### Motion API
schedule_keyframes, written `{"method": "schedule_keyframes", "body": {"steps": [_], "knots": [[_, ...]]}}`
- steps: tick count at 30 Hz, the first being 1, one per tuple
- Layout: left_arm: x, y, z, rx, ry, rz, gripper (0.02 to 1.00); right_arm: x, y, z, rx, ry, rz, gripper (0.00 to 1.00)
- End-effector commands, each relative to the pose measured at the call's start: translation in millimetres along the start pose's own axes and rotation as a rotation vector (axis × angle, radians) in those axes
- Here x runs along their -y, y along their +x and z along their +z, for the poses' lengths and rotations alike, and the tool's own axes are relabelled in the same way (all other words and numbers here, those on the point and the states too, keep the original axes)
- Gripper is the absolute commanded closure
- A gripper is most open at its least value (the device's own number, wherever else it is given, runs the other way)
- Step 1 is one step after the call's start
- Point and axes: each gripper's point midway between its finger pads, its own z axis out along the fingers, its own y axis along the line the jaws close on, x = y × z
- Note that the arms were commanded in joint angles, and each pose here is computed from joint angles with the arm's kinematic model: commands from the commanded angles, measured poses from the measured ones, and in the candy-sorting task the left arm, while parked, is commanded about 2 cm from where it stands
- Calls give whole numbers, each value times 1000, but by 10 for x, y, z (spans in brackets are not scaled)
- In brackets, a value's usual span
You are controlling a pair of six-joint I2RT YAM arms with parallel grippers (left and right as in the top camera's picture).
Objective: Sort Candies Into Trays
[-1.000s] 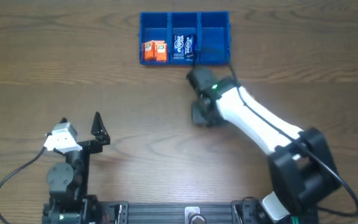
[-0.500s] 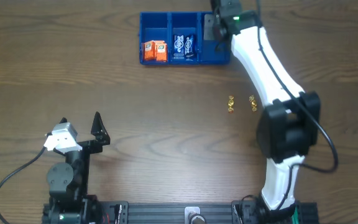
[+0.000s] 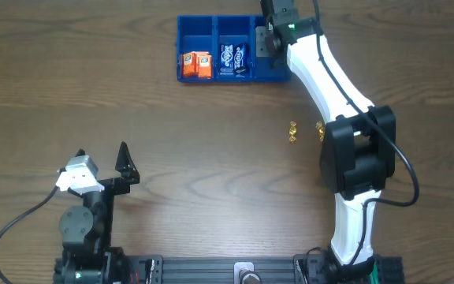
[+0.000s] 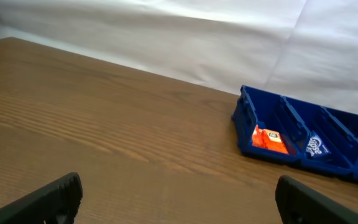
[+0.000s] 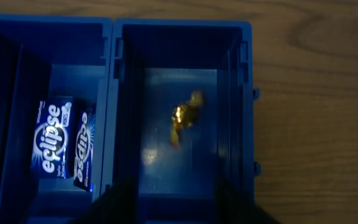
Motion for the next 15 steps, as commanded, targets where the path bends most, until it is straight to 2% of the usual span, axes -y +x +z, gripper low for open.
{"method": "schedule_keyframes", "body": {"steps": [1, 3, 6, 9, 11, 15], "knots": [[-60, 174, 13, -48, -20, 7, 20, 174, 20, -302, 23, 45, 0, 489], [-60, 174, 13, -48, -20, 7, 20, 284, 196, -631, 41, 48, 7, 489], [-60, 174, 13, -48, -20, 7, 20, 313, 653, -831, 2, -5, 22, 489], [-60, 174, 13, -48, -20, 7, 20, 466, 1319, -708, -114, 23, 68, 494], [-60, 174, 13, -48, -20, 7, 20, 476, 1668, -563, -191, 18, 63, 494], [-60, 174, 13, -48, -20, 7, 20, 513, 2042, -385, -255, 31, 96, 494]]}}
